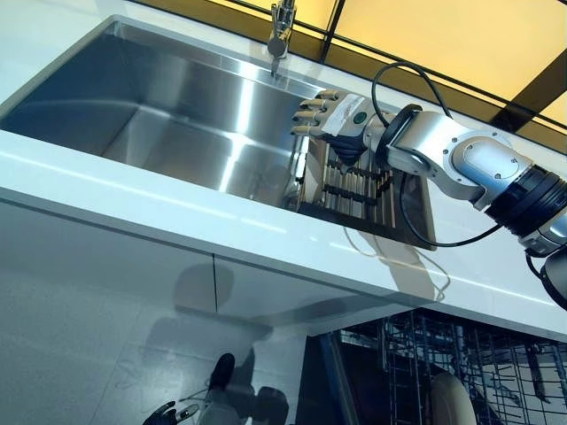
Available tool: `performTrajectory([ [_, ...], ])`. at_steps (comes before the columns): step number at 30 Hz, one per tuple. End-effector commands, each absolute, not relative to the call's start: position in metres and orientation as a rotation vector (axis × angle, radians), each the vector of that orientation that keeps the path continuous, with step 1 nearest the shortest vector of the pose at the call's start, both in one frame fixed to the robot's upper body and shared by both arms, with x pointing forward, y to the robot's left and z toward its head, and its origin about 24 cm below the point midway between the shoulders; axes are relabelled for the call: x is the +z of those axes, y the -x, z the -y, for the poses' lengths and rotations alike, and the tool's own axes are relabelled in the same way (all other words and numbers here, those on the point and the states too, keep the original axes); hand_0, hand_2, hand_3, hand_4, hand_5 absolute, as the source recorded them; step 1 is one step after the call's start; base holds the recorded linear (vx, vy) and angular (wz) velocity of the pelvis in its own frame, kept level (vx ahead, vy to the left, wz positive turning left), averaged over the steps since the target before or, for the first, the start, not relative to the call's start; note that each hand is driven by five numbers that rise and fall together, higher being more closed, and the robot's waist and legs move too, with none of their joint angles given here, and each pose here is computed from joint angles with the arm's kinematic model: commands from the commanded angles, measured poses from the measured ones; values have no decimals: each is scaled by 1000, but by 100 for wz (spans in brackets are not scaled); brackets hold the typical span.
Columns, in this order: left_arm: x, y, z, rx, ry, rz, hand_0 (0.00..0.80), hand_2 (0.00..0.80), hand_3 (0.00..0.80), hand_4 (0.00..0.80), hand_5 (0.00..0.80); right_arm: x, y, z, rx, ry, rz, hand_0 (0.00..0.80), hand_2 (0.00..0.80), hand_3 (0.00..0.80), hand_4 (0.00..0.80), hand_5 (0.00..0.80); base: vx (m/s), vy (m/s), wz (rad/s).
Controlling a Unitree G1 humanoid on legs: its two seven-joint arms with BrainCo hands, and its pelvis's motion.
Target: Take plates into dishwasher
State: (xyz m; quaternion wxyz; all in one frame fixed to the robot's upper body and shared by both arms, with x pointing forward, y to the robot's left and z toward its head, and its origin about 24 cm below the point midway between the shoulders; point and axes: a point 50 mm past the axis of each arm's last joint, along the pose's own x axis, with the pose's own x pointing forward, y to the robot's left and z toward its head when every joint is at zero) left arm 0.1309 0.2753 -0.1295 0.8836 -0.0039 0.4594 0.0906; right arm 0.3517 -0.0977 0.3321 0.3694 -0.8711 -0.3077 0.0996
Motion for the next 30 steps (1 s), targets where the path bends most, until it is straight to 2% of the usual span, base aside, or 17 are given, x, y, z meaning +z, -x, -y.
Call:
performTrajectory([
  [1,-121,-141,-282,193,31,-886,0,0,0,0,0,354,-345,99,182,2353,807,0,0,0,0,0,-32,3,2],
  [13,-119,-146,-278,194,85,-849,0,0,0,0,0,352,-342,88,214,2446,823,0,0,0,0,0,-19,7,2],
  [14,-119,-146,-278,196,93,-844,0,0,0,0,0,353,-341,87,212,2465,815,50,50,50,50,50,0,0,0],
  [15,-118,-147,-278,198,100,-840,0,0,0,0,0,354,-341,86,208,2483,821,731,731,731,731,731,0,0,0],
  [16,-118,-147,-277,199,104,-838,0,0,0,0,0,354,-341,85,204,2494,824,800,800,800,800,800,0,0,0],
  [30,-118,-148,-277,201,102,-844,0,0,0,0,0,359,-343,92,159,2498,819,800,800,800,800,800,0,0,0],
])
